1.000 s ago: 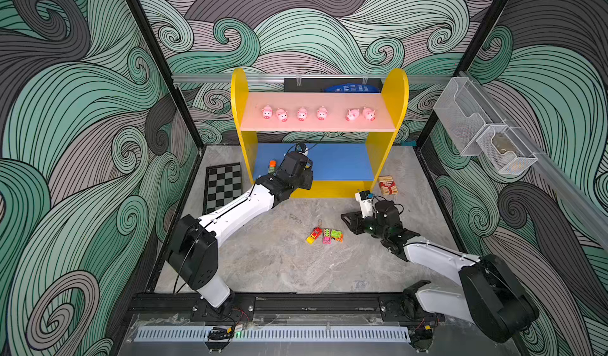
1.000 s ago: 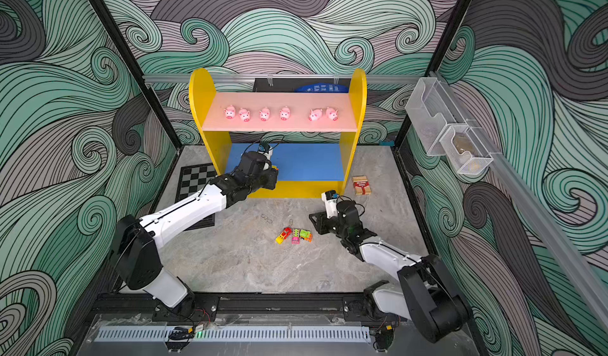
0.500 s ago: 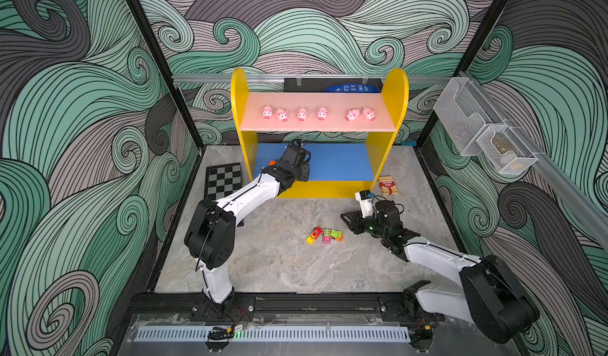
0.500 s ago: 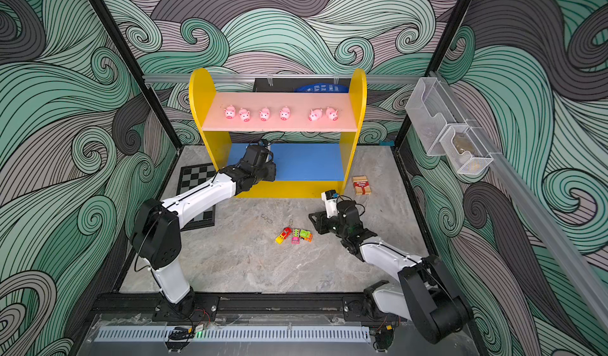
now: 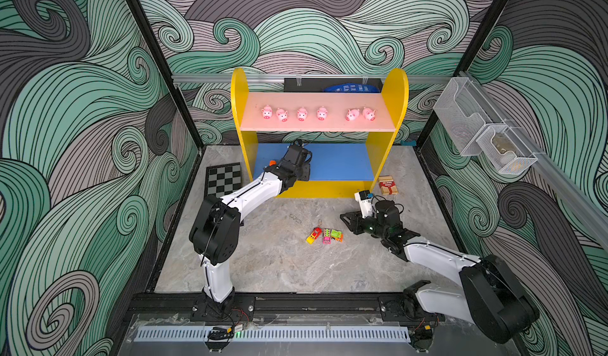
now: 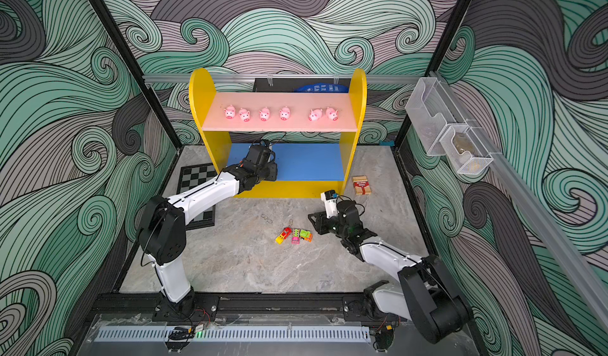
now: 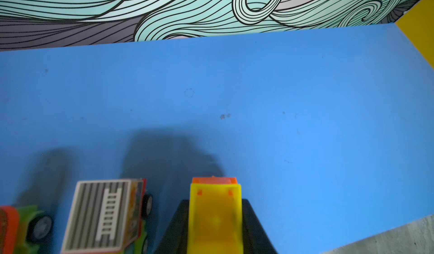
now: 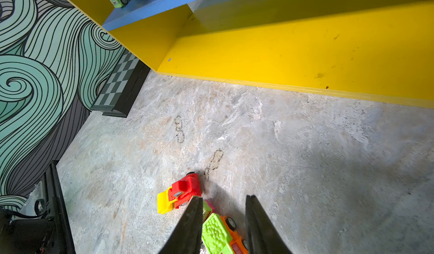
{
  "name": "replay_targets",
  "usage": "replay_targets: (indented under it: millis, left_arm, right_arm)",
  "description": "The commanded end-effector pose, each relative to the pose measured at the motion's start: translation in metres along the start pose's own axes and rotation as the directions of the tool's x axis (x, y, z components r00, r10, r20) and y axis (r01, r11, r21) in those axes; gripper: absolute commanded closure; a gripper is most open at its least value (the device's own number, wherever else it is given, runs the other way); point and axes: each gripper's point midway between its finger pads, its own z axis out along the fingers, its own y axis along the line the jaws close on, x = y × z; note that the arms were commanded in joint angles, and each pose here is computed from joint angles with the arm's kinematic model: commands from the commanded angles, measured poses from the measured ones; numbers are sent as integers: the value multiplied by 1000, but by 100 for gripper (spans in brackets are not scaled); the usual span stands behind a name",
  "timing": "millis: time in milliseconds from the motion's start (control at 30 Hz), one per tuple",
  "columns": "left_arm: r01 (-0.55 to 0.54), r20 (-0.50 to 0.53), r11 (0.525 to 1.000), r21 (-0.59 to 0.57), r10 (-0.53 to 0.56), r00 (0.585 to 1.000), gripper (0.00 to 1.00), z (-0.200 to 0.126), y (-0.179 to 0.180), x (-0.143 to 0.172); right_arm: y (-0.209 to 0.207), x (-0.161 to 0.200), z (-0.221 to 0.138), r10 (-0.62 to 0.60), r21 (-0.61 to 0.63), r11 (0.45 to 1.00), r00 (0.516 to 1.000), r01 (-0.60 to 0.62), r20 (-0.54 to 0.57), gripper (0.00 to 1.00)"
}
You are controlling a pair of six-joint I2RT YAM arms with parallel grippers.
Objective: Organize plastic toys on shelves
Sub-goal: Place the plastic toy on the shelf.
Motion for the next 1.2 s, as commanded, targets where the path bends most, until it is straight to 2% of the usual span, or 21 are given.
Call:
replay_targets:
  millis: [0, 333, 400, 467, 633, 900, 1167]
  left_arm:
    - [20, 23, 1000, -15, -19, 1000, 76, 4, 2, -12]
    - [19, -2, 999, -26, -19, 1000, 74, 15, 3, -8]
    - [22, -4, 999, -26, -22, 1000, 70, 15, 3, -8]
    - [22, 0, 999, -24, -22, 1000, 61, 14, 3, -9]
    - [13, 8, 1000, -12, -13, 1000, 54, 12, 1, -14]
    - [13, 32, 1000, 8, -13, 999, 48, 2, -3, -25]
    - [8, 78, 999, 32, -10, 997, 46, -24, -4, -44]
  right_arm:
    - [3, -5, 0, -4, -19, 1000, 1000, 4, 11, 65]
    - [4, -4, 0, -4, -23, 1000, 1000, 4, 7, 65]
    - [4, -4, 0, -3, -23, 1000, 1000, 3, 7, 65]
    - [4, -4, 0, -3, -22, 1000, 1000, 3, 8, 65]
    - [3, -3, 1, -4, -21, 1000, 1000, 4, 5, 65]
    - [4, -2, 1, -1, -25, 1000, 1000, 1, 1, 65]
    - [4, -2, 2, -1, -28, 1000, 1000, 1, -3, 65]
